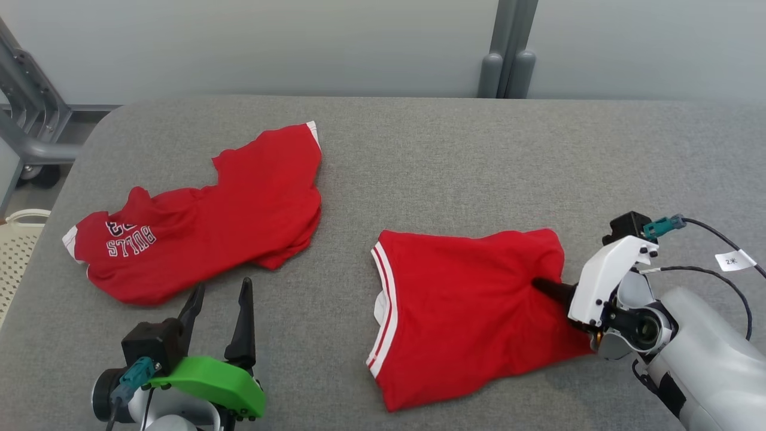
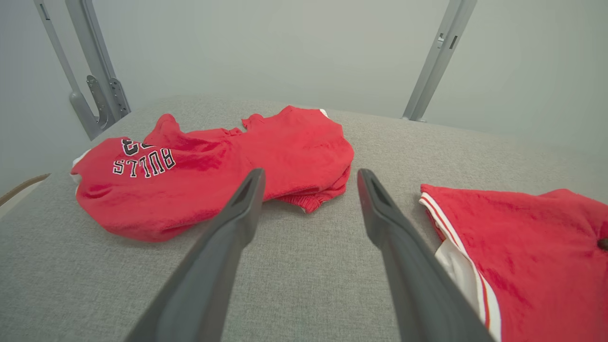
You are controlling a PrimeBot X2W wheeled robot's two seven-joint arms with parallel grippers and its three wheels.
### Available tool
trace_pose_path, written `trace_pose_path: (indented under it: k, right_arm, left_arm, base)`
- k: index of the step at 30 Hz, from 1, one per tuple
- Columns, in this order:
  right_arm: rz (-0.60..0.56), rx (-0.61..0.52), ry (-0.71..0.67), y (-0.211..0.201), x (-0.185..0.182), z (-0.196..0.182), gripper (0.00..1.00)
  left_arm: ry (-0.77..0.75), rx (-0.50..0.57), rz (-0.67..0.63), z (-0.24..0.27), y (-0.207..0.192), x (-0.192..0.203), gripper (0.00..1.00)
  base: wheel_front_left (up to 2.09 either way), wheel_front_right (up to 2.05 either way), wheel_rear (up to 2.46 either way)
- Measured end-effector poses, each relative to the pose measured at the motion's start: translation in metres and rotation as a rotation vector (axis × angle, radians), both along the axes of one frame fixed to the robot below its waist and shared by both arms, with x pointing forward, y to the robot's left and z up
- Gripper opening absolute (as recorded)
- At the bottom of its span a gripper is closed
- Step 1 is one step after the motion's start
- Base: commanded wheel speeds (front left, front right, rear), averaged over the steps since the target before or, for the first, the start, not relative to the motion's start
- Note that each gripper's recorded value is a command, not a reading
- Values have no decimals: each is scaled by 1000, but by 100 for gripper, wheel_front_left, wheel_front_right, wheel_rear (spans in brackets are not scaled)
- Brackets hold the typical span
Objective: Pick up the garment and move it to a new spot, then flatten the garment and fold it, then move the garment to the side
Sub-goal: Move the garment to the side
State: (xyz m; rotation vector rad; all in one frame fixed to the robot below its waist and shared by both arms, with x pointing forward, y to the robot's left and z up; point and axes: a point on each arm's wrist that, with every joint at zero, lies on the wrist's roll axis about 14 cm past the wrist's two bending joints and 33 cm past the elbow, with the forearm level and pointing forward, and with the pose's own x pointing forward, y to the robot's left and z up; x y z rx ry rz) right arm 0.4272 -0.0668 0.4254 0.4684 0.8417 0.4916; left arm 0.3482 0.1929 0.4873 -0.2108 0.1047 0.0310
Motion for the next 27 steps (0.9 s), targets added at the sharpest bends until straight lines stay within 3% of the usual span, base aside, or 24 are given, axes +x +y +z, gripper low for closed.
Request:
trace_pose_path:
  k: [14, 27]
  right_arm:
    - [-77, -15, -136, -33, 5, 27, 0]
    - [-200, -70, -189, -88, -7, 37, 0]
  left_arm:
    - [-56, 10, -95, 15, -31, 15, 100]
    - [-129, -8, -300, 33, -95, 31, 100]
  base:
    - [0, 0, 0]
    - [0, 0, 0]
